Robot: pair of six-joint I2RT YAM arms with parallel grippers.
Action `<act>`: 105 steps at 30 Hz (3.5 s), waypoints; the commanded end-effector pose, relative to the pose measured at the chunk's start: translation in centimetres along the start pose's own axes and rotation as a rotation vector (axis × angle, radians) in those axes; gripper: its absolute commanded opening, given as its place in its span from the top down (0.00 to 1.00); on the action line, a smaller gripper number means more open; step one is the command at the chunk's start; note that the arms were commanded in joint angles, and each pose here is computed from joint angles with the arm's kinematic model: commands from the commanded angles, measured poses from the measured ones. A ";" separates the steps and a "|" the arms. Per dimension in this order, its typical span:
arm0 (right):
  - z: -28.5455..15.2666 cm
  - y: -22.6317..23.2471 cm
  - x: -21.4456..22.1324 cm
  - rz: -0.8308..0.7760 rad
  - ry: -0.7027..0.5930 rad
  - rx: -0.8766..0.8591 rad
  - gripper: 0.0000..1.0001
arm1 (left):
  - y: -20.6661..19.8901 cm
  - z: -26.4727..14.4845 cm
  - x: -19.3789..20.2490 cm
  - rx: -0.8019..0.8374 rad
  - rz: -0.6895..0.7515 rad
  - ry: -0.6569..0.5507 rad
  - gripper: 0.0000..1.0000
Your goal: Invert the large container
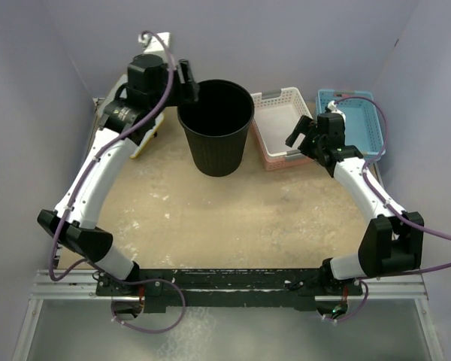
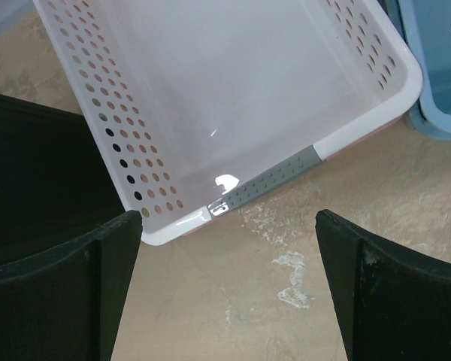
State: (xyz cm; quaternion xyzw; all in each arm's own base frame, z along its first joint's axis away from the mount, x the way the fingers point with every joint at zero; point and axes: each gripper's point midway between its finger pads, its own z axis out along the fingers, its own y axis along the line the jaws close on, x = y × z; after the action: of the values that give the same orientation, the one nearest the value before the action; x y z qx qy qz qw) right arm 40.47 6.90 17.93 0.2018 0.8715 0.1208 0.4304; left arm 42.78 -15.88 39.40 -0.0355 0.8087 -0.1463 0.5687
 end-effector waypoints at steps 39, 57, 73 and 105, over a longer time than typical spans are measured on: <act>-0.3 1.1 -2.0 0.003 -0.050 -0.017 0.00 | -13.4 3.7 17.1 0.281 0.473 0.410 0.91; -0.1 1.2 -1.4 0.003 -0.030 -0.032 0.00 | -11.2 -5.0 5.2 0.464 -0.153 0.085 1.00; -1.8 2.6 -2.5 -0.010 -0.061 -0.101 0.00 | -3.3 -4.6 11.1 0.422 -0.528 0.078 1.00; -3.1 13.5 6.5 -0.099 0.249 -0.711 0.01 | 5.5 -6.1 16.7 0.014 -0.112 0.241 0.28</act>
State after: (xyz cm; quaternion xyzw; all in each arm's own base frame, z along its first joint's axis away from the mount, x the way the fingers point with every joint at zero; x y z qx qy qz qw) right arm 38.00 19.86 19.49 -0.0077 0.8491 0.3657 0.3811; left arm 31.84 -14.00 21.93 -0.0831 0.8769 -0.2203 0.4191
